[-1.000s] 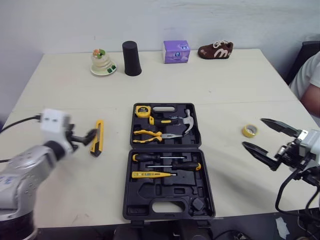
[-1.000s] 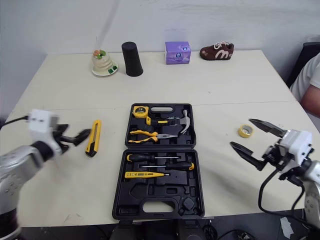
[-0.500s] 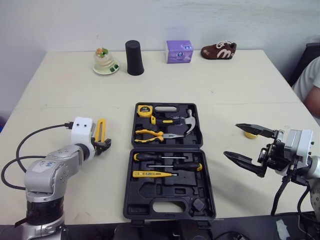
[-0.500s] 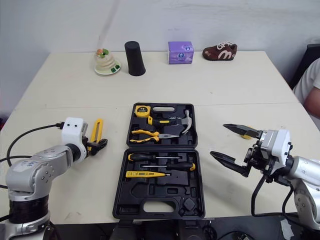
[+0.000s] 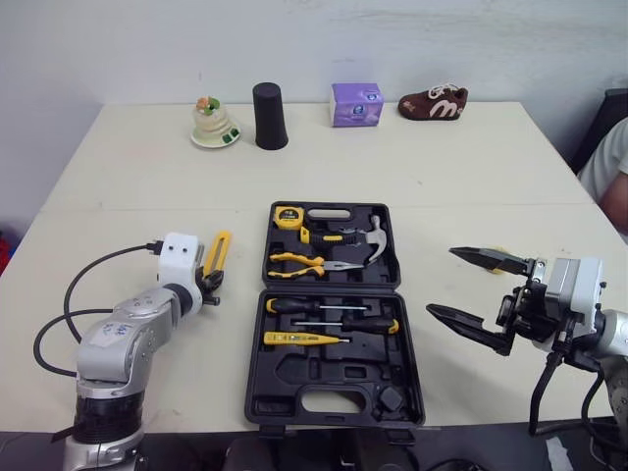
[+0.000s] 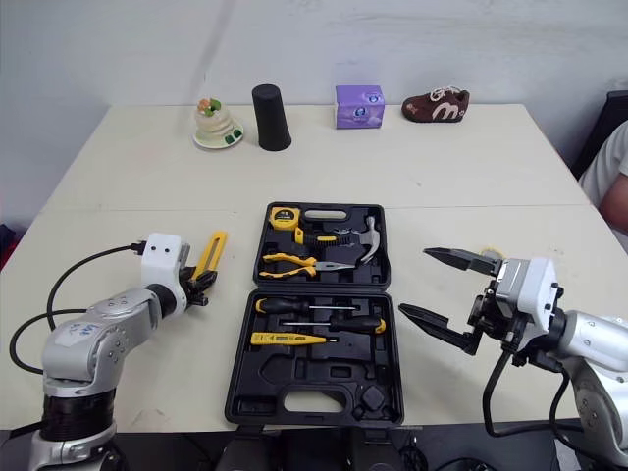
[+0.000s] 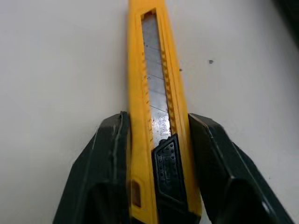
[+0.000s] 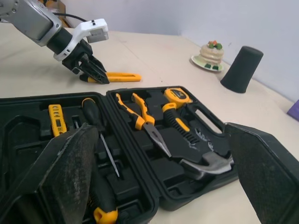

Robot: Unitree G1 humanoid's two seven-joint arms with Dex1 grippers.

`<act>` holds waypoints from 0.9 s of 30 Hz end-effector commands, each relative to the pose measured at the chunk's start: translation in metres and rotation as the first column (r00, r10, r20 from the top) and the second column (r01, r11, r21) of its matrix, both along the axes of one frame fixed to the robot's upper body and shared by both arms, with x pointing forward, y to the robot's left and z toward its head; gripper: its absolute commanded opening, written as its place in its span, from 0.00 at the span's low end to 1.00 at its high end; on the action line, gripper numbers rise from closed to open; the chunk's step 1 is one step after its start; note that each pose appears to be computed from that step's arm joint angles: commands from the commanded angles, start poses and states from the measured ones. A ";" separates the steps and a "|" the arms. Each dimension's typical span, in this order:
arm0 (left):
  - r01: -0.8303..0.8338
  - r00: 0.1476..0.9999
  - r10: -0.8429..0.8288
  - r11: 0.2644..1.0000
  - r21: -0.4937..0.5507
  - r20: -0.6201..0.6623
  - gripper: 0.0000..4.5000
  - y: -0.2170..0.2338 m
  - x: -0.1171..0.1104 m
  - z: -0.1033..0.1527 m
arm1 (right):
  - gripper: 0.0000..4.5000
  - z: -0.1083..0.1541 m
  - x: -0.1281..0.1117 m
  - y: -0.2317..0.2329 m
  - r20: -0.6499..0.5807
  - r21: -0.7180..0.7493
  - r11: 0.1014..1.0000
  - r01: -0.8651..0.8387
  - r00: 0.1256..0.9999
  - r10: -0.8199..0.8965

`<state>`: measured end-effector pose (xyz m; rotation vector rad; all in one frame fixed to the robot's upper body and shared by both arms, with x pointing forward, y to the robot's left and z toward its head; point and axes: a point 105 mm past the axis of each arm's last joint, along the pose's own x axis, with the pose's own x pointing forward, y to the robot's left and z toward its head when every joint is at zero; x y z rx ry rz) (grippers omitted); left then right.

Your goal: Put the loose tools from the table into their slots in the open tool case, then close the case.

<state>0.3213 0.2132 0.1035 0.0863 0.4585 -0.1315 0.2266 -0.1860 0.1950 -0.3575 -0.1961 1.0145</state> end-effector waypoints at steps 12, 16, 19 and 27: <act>0.686 0.586 -0.727 0.680 0.260 0.358 0.30 -0.041 -0.019 0.089 | 1.00 -0.024 -0.021 -0.043 -0.017 -0.105 0.988 0.112 0.993 -0.114; 0.896 0.326 -0.894 0.396 0.201 0.307 0.30 -0.079 -0.042 0.095 | 1.00 -0.030 -0.026 -0.052 -0.040 -0.148 0.985 0.084 0.995 -0.091; 0.972 0.127 -0.968 0.165 0.167 0.215 0.30 -0.107 -0.073 0.086 | 1.00 -0.032 -0.032 -0.056 -0.053 -0.152 0.986 0.074 0.995 -0.083; 0.996 -0.023 -0.997 -0.016 0.090 0.073 0.30 -0.143 -0.110 0.043 | 1.00 -0.034 -0.059 -0.046 -0.096 -0.156 0.987 0.023 0.995 -0.038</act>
